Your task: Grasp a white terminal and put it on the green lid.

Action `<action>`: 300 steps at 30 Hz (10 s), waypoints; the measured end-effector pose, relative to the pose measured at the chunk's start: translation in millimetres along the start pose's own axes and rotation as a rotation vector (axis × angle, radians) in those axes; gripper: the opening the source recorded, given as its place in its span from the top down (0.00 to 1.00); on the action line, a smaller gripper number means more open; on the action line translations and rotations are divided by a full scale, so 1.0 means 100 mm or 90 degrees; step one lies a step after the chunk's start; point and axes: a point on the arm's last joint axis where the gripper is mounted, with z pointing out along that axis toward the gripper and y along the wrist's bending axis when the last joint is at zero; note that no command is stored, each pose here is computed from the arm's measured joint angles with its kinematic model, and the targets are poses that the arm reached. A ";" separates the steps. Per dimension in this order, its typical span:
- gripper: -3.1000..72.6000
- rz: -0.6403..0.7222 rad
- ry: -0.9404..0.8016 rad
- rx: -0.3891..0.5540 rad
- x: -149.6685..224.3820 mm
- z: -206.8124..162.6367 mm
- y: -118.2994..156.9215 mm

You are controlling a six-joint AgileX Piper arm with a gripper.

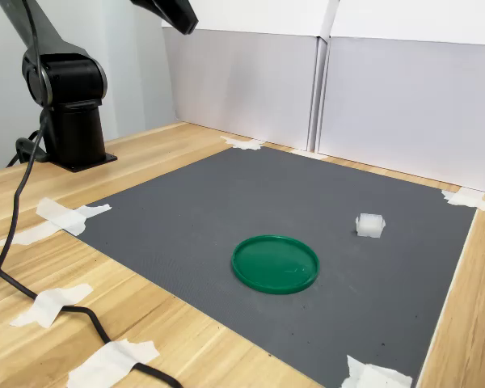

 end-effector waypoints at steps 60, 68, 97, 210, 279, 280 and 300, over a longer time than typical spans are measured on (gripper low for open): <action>0.12 -0.242 0.325 -0.069 -1.54 2.29 -0.31; 0.13 -0.279 0.361 -0.082 -1.42 2.56 -0.07; 0.13 -0.259 0.418 -0.026 -1.02 3.34 -0.26; 0.84 -0.306 0.418 -0.027 -1.21 2.57 -0.80; 0.96 -0.193 0.139 0.093 -0.48 0.64 -0.38; 0.97 -0.176 0.127 0.098 -0.42 0.59 -0.36; 0.98 0.034 -0.004 0.107 0.61 0.35 -0.16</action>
